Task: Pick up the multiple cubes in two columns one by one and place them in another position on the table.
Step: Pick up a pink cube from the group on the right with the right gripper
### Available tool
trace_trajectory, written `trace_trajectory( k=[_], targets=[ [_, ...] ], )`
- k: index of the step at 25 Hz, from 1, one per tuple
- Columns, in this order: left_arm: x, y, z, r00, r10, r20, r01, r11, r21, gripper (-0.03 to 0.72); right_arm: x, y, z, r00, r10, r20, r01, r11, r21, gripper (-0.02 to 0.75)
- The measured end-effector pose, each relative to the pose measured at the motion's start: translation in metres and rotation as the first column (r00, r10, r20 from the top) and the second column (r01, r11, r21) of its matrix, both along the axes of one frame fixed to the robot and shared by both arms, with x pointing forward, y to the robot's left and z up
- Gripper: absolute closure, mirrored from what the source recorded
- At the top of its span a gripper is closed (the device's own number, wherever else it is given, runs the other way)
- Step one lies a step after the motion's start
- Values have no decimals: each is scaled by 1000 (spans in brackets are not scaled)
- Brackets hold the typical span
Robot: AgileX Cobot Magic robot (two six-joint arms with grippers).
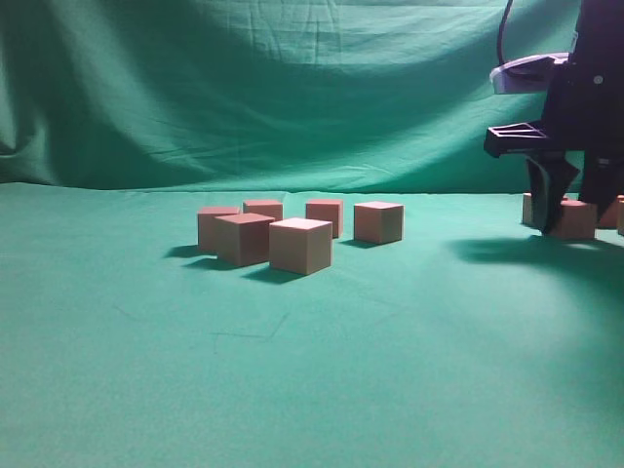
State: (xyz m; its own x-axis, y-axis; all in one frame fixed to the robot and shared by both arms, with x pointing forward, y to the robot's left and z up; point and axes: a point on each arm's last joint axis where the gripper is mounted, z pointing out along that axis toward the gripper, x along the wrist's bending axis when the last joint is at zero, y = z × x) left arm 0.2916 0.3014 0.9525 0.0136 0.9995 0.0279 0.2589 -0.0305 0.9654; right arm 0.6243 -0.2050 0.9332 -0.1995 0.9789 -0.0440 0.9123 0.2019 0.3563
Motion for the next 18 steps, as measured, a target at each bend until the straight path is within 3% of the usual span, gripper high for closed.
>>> trace_trajectory(
  k=[2, 8, 12, 18],
  targets=[
    [0, 0, 0, 1000, 0, 0, 0, 1000, 0, 688, 0, 0, 0, 1000, 0, 3, 0, 1000, 1, 486],
    [0, 0, 0, 1000, 0, 0, 0, 1000, 0, 688, 2, 0, 17, 1000, -6, -5, 6, 1000, -6, 477],
    [0, 0, 0, 1000, 0, 0, 0, 1000, 0, 688, -2, -1, 69, 1000, 1, 31, -1, 1000, -1, 477],
    [0, 0, 0, 1000, 0, 0, 0, 1000, 0, 688, -44, 4, 136, 996, 81, 24, -81, 997, -3, 477]
  ],
)
